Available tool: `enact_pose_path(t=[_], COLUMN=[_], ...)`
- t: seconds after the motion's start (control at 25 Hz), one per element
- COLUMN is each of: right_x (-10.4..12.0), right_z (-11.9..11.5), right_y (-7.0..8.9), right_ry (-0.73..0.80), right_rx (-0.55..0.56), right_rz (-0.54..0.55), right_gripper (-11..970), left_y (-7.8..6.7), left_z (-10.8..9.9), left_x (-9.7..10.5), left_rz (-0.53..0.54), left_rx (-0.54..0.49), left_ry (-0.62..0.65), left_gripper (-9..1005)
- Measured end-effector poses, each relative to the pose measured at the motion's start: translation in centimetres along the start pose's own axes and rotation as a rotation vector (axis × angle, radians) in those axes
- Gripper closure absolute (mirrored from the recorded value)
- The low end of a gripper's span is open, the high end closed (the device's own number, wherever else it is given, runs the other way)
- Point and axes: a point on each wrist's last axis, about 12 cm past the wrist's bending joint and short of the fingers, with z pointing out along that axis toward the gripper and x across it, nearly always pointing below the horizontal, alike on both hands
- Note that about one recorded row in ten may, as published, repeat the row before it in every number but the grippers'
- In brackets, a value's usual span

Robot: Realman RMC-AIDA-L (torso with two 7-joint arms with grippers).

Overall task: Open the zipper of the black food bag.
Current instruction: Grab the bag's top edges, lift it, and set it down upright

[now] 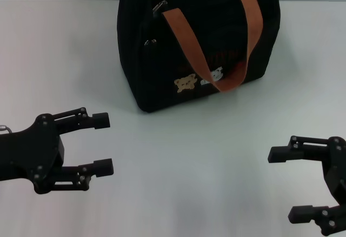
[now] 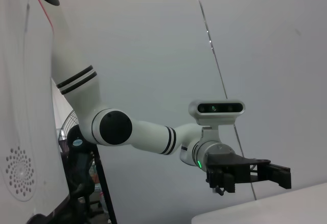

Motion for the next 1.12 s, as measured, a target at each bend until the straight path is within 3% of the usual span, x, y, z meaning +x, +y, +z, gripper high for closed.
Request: enact_pose_path(t=[0.72, 0.8, 0.88, 0.96, 1.08, 1.12], right_x=[0.2, 0.3, 0.5, 0.7, 1.0, 1.1], right_z=[0.4, 0.1, -0.4, -1.1, -2.2, -2.6], right_y=[0.0, -0.2, -0.4, -0.4, -0.1, 0.0], right_ry=[-0.005, -0.013, -0.034, -0.071, -0.135, -0.154], right_rx=[0.001, 0.044, 0.121, 0.197, 0.302, 0.336], right_rz=[0.004, 0.001, -0.005, -0.006, -0.004, -0.006], right_gripper=[130, 131, 132, 134, 135, 136], left_y=[0.1, 0.7, 0.7, 2.1, 2.9, 4.0], left_z=[0.2, 0.7, 0.7, 1.5, 2.2, 3.2], left_x=[0.1, 0.4, 0.4, 1.2, 1.9, 2.5], left_rz=[-0.001, 0.010, 0.010, 0.018, 0.008, -0.006], left_rx=[-0.004, -0.075, -0.075, -0.219, -0.263, -0.301], left_ry=[0.000, -0.019, -0.019, -0.035, -0.037, -0.045], left_gripper=[158, 159, 159, 160, 161, 162])
